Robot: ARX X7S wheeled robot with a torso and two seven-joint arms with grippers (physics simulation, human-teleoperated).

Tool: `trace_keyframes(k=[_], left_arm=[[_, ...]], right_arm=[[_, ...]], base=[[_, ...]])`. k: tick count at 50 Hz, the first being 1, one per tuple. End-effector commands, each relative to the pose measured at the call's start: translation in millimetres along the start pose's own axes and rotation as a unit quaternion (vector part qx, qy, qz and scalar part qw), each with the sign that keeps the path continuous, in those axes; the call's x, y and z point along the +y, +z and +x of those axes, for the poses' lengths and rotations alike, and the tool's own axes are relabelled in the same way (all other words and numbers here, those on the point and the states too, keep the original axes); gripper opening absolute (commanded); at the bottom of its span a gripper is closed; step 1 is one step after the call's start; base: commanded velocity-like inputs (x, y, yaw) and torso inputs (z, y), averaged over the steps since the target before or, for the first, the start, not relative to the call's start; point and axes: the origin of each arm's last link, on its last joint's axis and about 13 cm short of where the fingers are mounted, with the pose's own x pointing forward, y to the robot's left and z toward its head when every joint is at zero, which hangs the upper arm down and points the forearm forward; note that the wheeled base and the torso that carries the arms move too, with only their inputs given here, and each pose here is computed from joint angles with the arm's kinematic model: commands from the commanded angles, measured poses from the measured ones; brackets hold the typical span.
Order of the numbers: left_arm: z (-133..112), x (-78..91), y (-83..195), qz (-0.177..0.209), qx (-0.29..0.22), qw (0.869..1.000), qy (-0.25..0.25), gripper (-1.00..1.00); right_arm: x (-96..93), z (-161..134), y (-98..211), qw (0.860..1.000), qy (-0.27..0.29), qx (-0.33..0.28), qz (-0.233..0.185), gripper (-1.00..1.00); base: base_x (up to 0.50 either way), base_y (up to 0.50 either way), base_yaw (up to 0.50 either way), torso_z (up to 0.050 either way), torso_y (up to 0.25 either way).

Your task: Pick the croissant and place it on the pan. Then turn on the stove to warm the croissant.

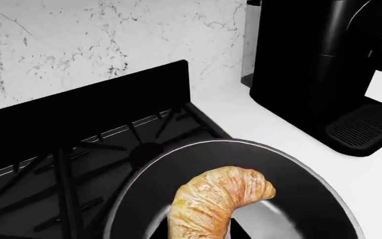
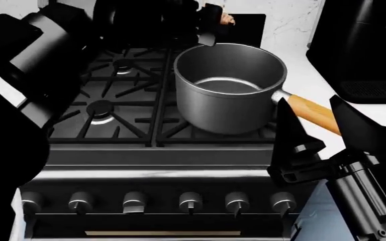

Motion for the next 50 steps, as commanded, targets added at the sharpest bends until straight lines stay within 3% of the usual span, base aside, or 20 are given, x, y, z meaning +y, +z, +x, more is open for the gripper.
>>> trace_keyframes(k=[1, 18, 50], left_arm=[[7.9, -7.2, -14.5, 0.004, 0.018, 1.0, -0.011, -1.0], [14.2, -7.5, -27.4, -0.013, 0.027, 0.999, -0.021, -1.0], [19.4, -8.5, -39.2, -0.005, 0.039, 0.999, -0.026, -1.0]], right_arm=[[0.5, -1.5, -0.3, 1.0, 0.0, 0.001, -0.001, 1.0], [-0.9, -1.7, -3.8, 1.0, -0.003, 0.003, -0.004, 1.0], [-2.7, -4.1, -4.0, 1.0, -0.003, 0.003, -0.002, 1.0]], base=[[0.0, 0.0, 0.0, 0.0, 0.0], [0.0, 0.0, 0.0, 0.0, 0.0], [0.0, 0.0, 0.0, 0.0, 0.0]])
